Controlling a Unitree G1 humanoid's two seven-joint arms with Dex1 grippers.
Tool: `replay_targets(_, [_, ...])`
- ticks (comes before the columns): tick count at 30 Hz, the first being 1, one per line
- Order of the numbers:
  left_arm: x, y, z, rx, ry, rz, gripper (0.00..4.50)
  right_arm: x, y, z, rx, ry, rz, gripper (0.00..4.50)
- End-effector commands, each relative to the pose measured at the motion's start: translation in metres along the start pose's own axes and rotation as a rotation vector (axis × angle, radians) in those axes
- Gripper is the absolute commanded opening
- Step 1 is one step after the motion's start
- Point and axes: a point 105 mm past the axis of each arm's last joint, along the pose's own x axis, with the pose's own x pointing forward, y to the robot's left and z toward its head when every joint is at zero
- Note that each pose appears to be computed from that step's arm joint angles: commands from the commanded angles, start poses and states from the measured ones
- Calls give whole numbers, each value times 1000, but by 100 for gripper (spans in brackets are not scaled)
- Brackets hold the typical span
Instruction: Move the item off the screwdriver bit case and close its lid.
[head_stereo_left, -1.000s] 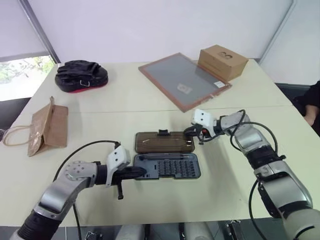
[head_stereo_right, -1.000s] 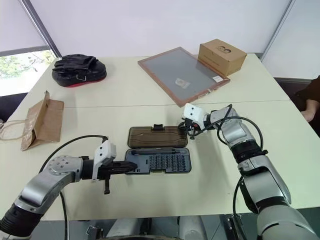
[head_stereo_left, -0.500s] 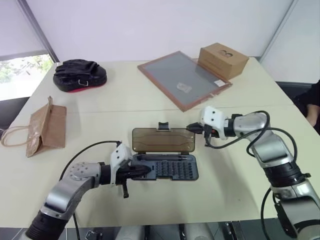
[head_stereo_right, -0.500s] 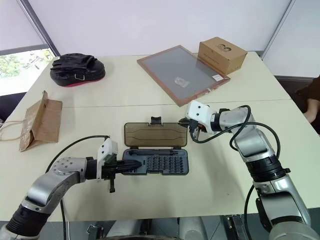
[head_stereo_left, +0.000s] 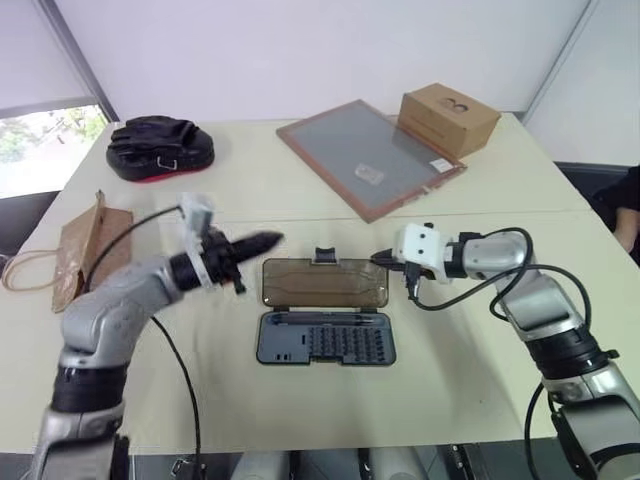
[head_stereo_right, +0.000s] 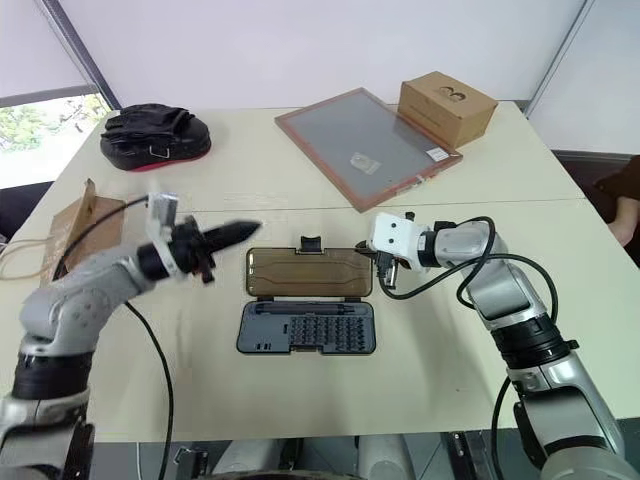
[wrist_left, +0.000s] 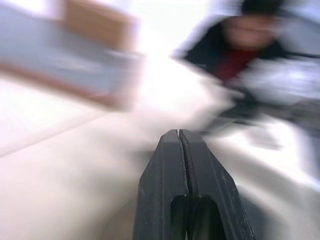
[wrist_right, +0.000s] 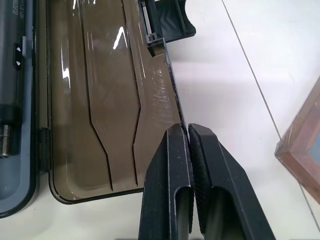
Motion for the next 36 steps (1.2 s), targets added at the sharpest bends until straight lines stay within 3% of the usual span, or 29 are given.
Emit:
replay_targets(1, [4,19,-17,125,54,65,0,-5,-11,9,-20,-15,-45,3])
replay_targets(10, [36,9,-53,95,117,-73,0,-6,-16,12,-12,-12,-70,3])
replay_targets(20, [38,10,-78,52,262,-179,0,-7,-17,16,-9,-17,-83,3])
replay_targets(25, [37,22,-84,71,294,-142,0,-6,-16,17,-4,-21,-88,3])
replay_targets(35, [50,16,-65,34,178,-163,0,-6,-15,16,15,-20,-78,3])
replay_targets(36, [49,16,-66,34,179,-163,0,-7,-12,16,27,-16,-55,31])
